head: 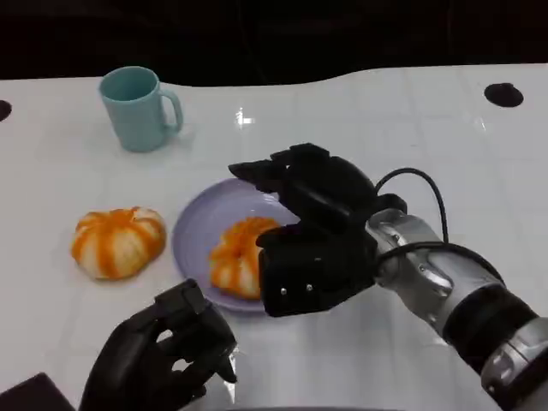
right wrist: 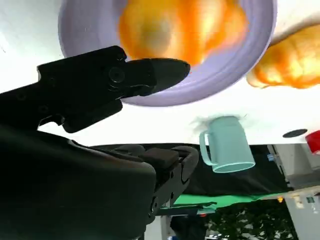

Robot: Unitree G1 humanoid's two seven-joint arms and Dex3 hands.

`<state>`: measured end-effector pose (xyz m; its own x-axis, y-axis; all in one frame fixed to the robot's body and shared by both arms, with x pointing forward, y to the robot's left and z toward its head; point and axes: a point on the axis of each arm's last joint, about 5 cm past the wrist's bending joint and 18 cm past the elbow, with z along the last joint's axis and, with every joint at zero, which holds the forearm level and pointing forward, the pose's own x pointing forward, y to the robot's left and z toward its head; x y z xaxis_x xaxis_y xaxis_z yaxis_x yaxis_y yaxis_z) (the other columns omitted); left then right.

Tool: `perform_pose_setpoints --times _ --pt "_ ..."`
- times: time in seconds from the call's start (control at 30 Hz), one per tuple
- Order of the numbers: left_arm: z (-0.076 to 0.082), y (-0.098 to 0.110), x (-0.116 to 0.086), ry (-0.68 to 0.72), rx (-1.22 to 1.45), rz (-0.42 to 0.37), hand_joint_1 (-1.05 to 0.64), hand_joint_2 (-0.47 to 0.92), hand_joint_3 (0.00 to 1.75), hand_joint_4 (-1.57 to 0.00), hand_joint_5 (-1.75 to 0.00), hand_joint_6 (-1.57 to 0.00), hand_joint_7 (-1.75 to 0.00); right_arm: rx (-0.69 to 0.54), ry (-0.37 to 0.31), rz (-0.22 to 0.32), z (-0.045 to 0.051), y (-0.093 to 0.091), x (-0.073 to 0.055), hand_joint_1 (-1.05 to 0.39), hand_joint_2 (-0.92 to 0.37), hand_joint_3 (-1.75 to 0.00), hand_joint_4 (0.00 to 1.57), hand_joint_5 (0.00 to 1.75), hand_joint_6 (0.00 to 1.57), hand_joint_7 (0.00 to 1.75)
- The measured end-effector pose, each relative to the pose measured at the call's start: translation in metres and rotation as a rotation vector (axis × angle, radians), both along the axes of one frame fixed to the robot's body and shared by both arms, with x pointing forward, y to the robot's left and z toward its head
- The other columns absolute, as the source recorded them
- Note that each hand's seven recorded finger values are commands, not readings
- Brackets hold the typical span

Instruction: Grasp the bread from the table and place it into the plate.

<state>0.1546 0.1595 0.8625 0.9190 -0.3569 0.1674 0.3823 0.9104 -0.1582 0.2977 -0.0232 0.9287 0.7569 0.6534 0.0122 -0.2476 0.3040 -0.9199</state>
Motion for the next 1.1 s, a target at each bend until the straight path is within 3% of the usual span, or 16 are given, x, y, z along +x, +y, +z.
perform_pose_setpoints --times 0.4,0.77,0.9,1.0,1.07,1.1 --pt "0.000 0.000 0.000 -0.006 0.002 0.005 -0.54 0.92 0.34 -0.63 -1.75 -0.57 -1.54 0.103 0.001 0.032 0.0059 -0.023 -0.017 -0.66 -0.92 -0.25 0.00 0.52 0.26 0.01" --pt "-0.001 0.001 0.001 -0.008 0.000 0.006 -0.54 0.92 0.35 -0.62 -1.75 -0.55 -1.55 0.207 -0.011 0.018 0.0019 -0.060 -0.041 -0.59 -0.92 -0.17 0.05 0.65 0.33 0.04" --pt "-0.001 0.001 0.001 -0.003 0.000 0.006 -0.55 0.92 0.34 -0.62 -1.75 -0.54 -1.55 0.238 -0.027 0.011 0.0005 -0.072 -0.049 -0.51 -0.92 -0.12 0.20 0.73 0.46 0.10" --pt "-0.001 0.001 0.001 -0.001 0.000 0.005 -0.55 0.92 0.34 -0.62 -1.75 -0.54 -1.55 0.292 -0.048 -0.002 -0.0011 -0.080 -0.055 -0.41 -0.88 -0.07 0.56 0.85 0.72 0.22" --pt "-0.001 0.001 0.001 0.001 0.000 0.006 -0.55 0.92 0.34 -0.61 -1.75 -0.55 -1.55 0.333 -0.068 -0.021 -0.0036 -0.085 -0.059 -0.34 -0.87 -0.06 0.70 0.92 0.84 0.28" --pt "-0.001 0.001 0.001 0.002 0.000 0.006 -0.56 0.92 0.34 -0.61 -1.75 -0.55 -1.56 0.356 -0.077 -0.030 -0.0051 -0.088 -0.061 -0.30 -0.86 -0.08 0.74 1.06 0.89 0.35"
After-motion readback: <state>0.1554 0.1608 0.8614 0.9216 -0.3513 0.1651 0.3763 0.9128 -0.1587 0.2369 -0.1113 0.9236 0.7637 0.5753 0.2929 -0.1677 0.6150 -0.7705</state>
